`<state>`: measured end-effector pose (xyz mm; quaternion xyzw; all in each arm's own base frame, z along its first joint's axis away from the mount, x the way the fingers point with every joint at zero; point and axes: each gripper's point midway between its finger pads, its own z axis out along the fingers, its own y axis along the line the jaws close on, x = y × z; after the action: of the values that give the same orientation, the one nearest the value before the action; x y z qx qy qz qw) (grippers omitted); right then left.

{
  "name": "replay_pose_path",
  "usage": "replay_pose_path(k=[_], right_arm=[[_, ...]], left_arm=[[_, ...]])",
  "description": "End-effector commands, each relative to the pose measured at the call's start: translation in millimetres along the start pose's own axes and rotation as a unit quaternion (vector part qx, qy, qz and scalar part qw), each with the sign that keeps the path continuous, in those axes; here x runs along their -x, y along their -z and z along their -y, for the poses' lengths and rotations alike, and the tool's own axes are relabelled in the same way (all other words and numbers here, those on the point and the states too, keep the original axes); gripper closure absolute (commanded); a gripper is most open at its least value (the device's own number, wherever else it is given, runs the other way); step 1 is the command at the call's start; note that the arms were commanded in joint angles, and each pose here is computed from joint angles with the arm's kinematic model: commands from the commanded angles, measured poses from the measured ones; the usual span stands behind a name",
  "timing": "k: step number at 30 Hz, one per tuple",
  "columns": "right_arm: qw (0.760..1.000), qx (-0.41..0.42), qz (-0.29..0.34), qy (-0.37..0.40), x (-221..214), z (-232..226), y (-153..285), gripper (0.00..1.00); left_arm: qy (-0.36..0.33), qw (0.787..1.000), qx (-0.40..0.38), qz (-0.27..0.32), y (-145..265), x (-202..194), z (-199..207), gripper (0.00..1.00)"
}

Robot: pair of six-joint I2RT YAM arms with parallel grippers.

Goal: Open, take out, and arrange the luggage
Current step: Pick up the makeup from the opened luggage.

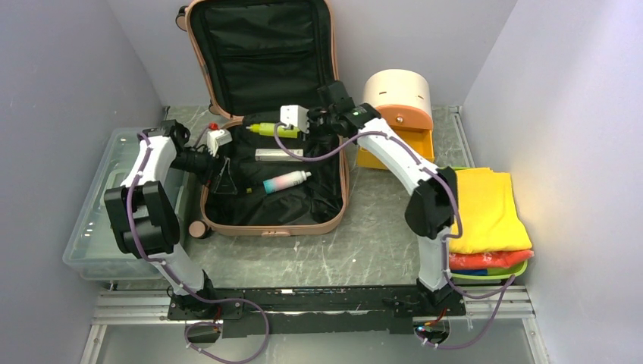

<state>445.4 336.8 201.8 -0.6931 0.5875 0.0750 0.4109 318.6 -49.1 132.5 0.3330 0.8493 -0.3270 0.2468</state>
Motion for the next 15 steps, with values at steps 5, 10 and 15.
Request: replay_pose_path(k=[5,10,15], right_arm=[[0.995,-0.083,-0.031,-0.044,-20,10,96,1.00],[0.988,-0.108,-0.062,-0.086,-52,-2,135,1.00],[0.975,-0.158,-0.089,-0.125,-87,-10,174,1.00]], left_arm=[[-0.028,0.997,0.076,0.008,44,35,5,0.01],[-0.021,0.985,0.169,0.005,73,47,-4,0.01],[0.038,0.972,0.230,-0.038,94,31,0,0.01]])
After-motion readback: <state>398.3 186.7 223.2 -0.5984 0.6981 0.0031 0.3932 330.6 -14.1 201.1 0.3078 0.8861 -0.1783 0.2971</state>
